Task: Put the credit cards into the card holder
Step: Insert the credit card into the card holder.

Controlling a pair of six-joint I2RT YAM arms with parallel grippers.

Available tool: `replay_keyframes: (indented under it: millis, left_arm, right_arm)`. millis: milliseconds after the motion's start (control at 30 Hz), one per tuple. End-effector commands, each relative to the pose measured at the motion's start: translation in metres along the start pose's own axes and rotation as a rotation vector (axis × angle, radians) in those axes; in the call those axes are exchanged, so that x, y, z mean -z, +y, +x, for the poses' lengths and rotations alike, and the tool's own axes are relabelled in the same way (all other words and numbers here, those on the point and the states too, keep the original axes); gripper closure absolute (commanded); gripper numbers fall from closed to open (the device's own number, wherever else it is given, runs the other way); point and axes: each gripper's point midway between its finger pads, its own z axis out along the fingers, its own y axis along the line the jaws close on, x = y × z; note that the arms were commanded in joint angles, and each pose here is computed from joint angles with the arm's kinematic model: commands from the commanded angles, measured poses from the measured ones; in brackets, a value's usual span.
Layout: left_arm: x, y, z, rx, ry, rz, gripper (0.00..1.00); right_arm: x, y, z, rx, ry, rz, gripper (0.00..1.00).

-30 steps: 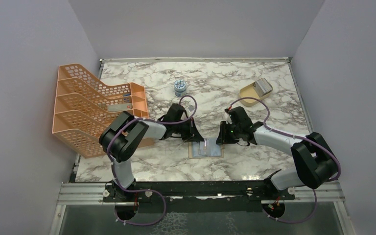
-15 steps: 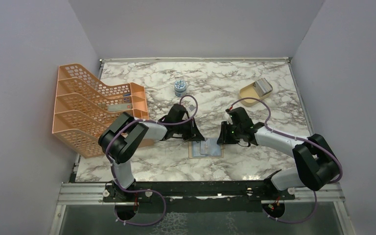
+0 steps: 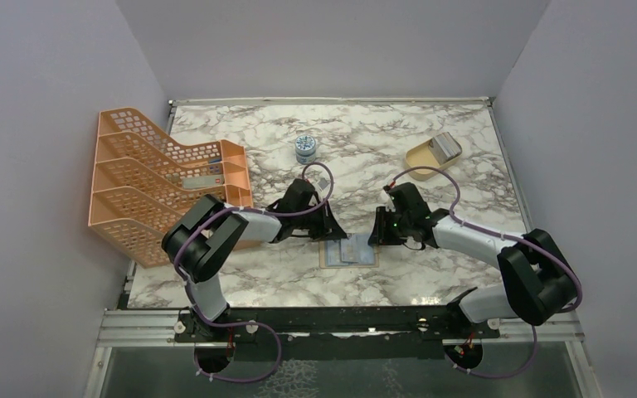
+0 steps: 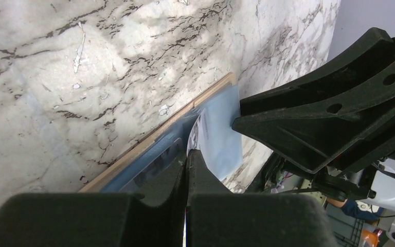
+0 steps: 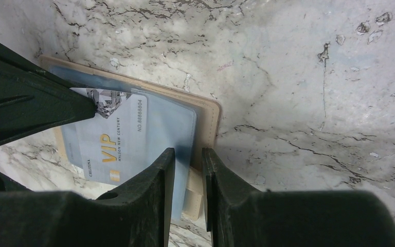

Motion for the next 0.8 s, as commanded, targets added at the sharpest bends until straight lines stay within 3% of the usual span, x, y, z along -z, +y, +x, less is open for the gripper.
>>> replay_keyframes:
  millis: [0,167,267,767]
  left_arm:
    - [0.001,0.006,0.004,0.005,-0.032,-0.03,0.96]
    - [0.007,-0.006,0.0,-0.012,-0.048,-0.004,0.69]
    - [0.011,-0.011,-0.001,-0.016,-0.056,0.003,0.61]
    - [0.019,-0.008,0.012,-0.031,-0.045,-0.074,0.5]
  right_arm:
    - [0.002,0.002,0.003,-0.005,-0.003,-0.008,0.74]
    - [0.01,0.005,-0.002,0.0,-0.018,-0.006,0.74]
    - [0.015,0.007,-0.005,0.004,-0.032,-0.013,0.74]
    - [0.01,0.003,0.005,-0.01,-0.01,-0.012,0.74]
